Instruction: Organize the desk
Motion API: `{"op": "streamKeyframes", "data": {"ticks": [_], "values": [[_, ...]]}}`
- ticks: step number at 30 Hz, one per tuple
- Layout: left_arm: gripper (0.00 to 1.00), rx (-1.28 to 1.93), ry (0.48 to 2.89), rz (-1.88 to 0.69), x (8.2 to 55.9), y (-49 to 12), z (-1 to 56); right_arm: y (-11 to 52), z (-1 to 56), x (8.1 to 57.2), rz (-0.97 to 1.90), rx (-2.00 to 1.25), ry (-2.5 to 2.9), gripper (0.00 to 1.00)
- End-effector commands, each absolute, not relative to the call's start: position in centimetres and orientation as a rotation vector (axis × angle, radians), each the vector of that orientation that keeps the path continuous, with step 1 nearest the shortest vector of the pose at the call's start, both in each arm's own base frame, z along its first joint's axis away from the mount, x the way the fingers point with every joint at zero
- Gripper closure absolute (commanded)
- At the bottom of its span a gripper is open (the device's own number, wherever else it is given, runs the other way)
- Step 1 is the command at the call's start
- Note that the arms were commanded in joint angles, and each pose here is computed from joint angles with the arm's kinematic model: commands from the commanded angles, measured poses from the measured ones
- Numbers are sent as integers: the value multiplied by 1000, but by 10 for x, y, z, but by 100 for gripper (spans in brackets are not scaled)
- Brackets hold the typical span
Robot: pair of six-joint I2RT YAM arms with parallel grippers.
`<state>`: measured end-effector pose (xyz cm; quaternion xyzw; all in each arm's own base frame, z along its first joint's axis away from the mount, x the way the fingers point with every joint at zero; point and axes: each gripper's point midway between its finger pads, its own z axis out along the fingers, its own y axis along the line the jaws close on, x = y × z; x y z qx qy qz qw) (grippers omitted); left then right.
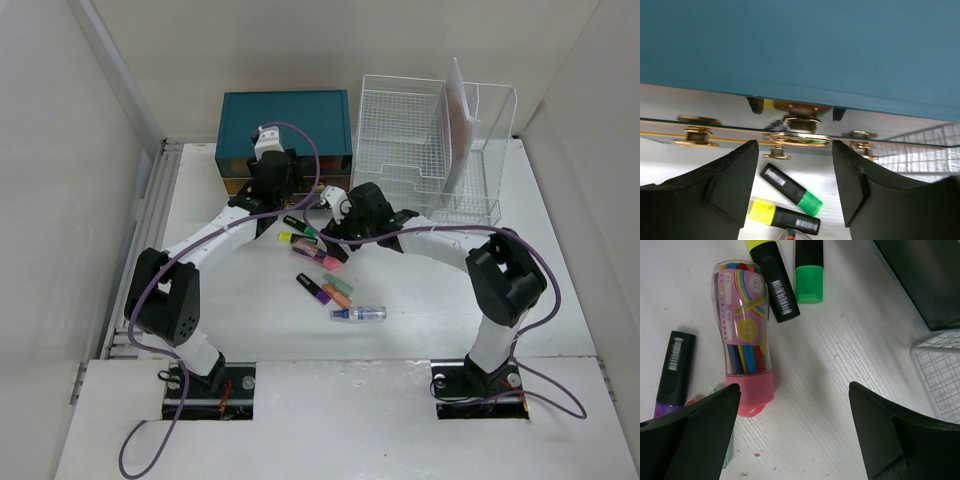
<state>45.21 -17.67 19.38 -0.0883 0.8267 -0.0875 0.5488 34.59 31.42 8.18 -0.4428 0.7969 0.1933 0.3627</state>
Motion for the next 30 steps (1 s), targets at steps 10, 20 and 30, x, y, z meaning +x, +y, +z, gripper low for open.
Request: {"op": "streamKeyframes", "data": {"ticks": [10, 20, 30], "values": [[41, -211, 1837, -136, 464, -172, 241, 333, 108, 361, 548, -1112, 1956, 6], [41, -208, 1831, -120, 473, -178, 242, 334, 100, 359, 562, -1114, 1978, 6], [50, -203, 1838, -100, 474, -176, 238, 338, 99, 362, 572, -1119, 1976, 6]]}}
